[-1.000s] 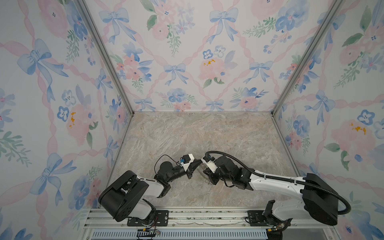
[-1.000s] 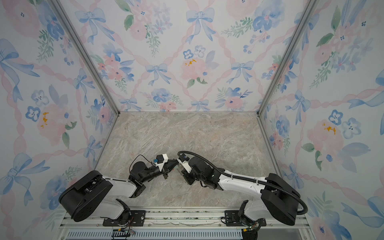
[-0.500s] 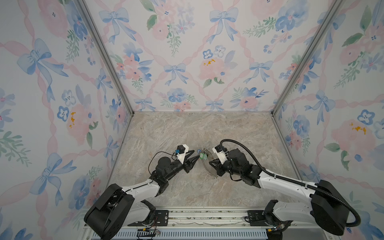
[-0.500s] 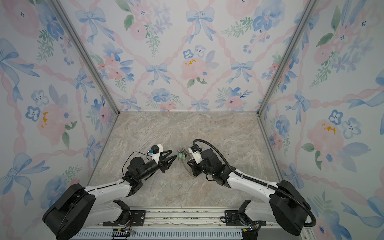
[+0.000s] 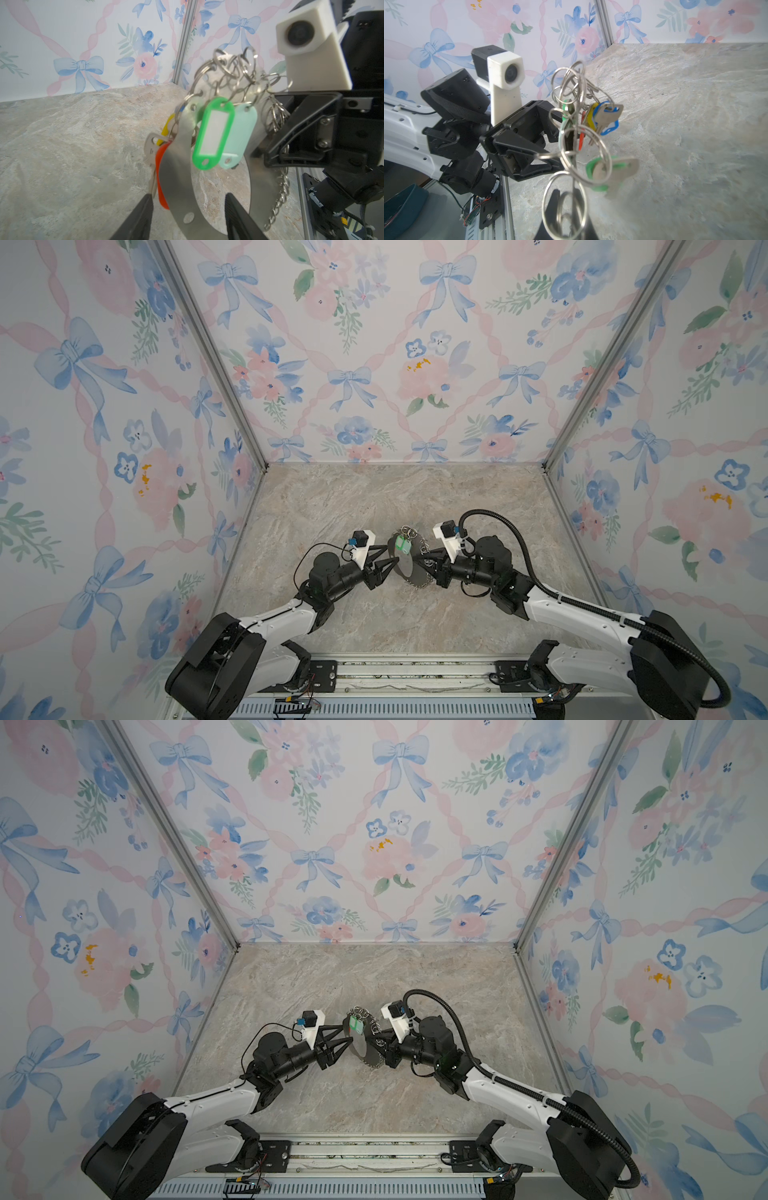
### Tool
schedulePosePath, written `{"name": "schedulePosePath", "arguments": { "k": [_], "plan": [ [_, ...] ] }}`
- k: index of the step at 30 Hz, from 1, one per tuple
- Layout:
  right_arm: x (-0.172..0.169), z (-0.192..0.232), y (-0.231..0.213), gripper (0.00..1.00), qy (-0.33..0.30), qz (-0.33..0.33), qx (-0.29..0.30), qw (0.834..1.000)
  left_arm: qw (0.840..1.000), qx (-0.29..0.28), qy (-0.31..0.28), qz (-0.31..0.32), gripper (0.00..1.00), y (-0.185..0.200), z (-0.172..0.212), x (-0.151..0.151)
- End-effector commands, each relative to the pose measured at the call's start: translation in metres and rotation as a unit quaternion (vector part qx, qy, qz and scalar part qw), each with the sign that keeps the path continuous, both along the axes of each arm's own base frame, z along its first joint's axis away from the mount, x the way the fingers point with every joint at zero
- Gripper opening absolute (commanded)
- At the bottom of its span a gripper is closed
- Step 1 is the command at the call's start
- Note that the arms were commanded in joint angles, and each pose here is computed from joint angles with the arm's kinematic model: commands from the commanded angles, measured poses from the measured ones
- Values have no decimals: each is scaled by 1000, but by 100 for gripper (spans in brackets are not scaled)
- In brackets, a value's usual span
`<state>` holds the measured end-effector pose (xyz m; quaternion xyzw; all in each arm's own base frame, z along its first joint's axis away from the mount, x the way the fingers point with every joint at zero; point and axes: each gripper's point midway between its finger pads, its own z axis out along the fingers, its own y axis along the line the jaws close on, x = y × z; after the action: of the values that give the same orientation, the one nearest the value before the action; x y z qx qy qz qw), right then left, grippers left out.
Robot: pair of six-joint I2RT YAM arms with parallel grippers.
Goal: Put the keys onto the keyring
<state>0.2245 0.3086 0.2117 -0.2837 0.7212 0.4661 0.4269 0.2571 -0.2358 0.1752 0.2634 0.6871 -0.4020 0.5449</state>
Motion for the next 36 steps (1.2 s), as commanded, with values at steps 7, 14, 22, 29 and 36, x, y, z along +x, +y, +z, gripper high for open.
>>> {"name": "schedulePosePath", "arguments": {
  "k": [7,14,22,29,36],
  "plan": [
    [-24,40,1,2,-73,60,51,994,994,-37,2,-106,49,-16,7,-29],
    [-18,27,-3,1,-86,43,18,995,988,-55,-11,-142,21,-21,20,-41],
    [4,6,-20,9,-70,-8,-24,997,989,-56,-6,-135,1,-22,19,-36],
    [16,-7,-31,30,-50,-37,-50,997,992,-55,-7,-111,0,-20,19,-28],
    [33,-22,-64,44,-43,-115,-98,988,999,6,10,-36,0,-18,2,-1]
  ]
}}
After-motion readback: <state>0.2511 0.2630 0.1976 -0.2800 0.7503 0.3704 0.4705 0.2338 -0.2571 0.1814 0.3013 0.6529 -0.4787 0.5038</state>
